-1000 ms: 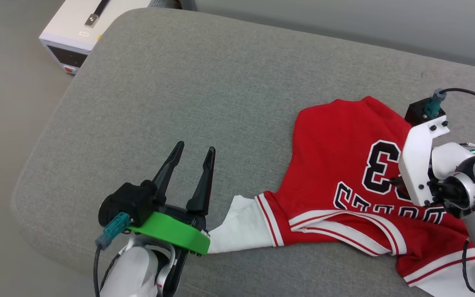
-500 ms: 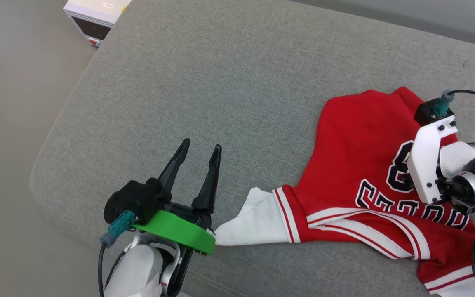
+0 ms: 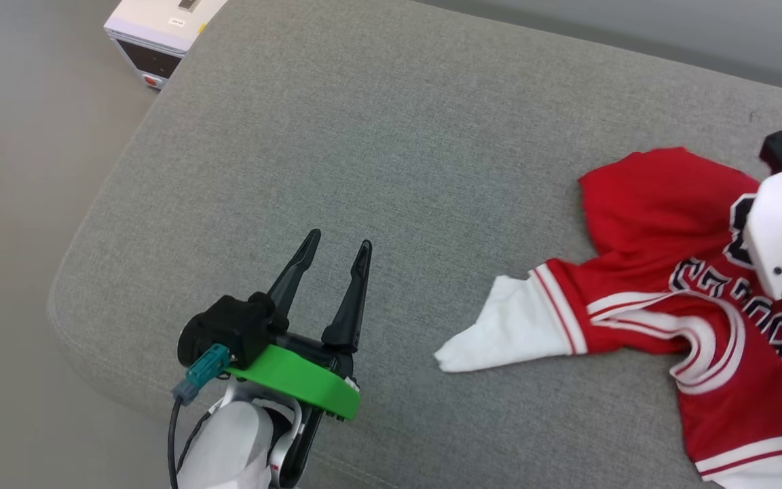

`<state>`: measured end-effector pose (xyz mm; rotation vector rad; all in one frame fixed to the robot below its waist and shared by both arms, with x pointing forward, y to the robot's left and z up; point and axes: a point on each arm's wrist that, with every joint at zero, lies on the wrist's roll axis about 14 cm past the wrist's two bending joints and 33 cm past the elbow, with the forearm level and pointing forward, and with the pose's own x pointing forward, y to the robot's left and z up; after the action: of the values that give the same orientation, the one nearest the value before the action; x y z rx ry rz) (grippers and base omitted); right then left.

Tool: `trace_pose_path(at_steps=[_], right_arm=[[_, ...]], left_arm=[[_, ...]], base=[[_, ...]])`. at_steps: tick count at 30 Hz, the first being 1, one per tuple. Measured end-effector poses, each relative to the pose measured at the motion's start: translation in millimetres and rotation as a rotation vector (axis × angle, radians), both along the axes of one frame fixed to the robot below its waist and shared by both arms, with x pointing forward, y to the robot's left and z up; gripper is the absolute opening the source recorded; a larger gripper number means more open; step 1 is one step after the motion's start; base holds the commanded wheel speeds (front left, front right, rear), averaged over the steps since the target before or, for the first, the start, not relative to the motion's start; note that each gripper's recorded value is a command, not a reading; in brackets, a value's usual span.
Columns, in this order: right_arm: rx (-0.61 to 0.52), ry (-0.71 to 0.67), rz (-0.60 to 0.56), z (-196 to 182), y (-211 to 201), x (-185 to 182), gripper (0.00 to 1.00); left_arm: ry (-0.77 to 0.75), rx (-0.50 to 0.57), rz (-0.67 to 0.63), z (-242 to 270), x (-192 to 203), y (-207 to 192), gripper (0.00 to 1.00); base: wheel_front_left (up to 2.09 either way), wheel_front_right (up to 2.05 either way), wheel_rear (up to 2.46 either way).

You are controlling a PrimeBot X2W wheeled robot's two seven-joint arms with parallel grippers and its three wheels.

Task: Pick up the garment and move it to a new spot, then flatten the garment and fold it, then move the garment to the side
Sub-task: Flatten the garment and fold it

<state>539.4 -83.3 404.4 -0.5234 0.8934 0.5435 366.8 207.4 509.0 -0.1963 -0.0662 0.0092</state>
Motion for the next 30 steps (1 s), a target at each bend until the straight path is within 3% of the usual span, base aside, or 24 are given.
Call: trace_pose_path(at_steps=[10,15,16,17,24,30], right_arm=[[-0.033,-0.260,0.012,35.6,-13.1,73.7,0.00],[-0.036,-0.301,0.015,32.2,-11.8,91.6,0.00],[-0.026,-0.299,0.015,27.8,-9.5,92.6,0.44],[-0.018,-0.299,0.018,24.8,-7.0,92.5,1.00],[0.110,-0.325,0.018,23.5,14.0,83.1,1.00],[0.301,-0.432,-0.040,63.9,17.8,76.9,1.00]], left_arm=[[0.028,0.008,0.007,-8.0,2.9,2.9,1.00],[0.037,0.009,0.018,-10.3,4.8,6.6,1.00],[0.042,0.010,0.023,-11.6,4.5,8.1,1.00],[0.044,0.010,0.026,-12.3,4.4,9.1,1.00],[0.035,0.006,0.027,-10.4,6.1,10.0,1.00],[0.008,-0.003,0.000,-3.0,8.1,4.0,1.00]], base=[[0.00,0.00,0.00],[0.00,0.00,0.00],[0.00,0.00,0.00],[0.00,0.00,0.00],[0.00,0.00,0.00],[0.00,0.00,0.00]])
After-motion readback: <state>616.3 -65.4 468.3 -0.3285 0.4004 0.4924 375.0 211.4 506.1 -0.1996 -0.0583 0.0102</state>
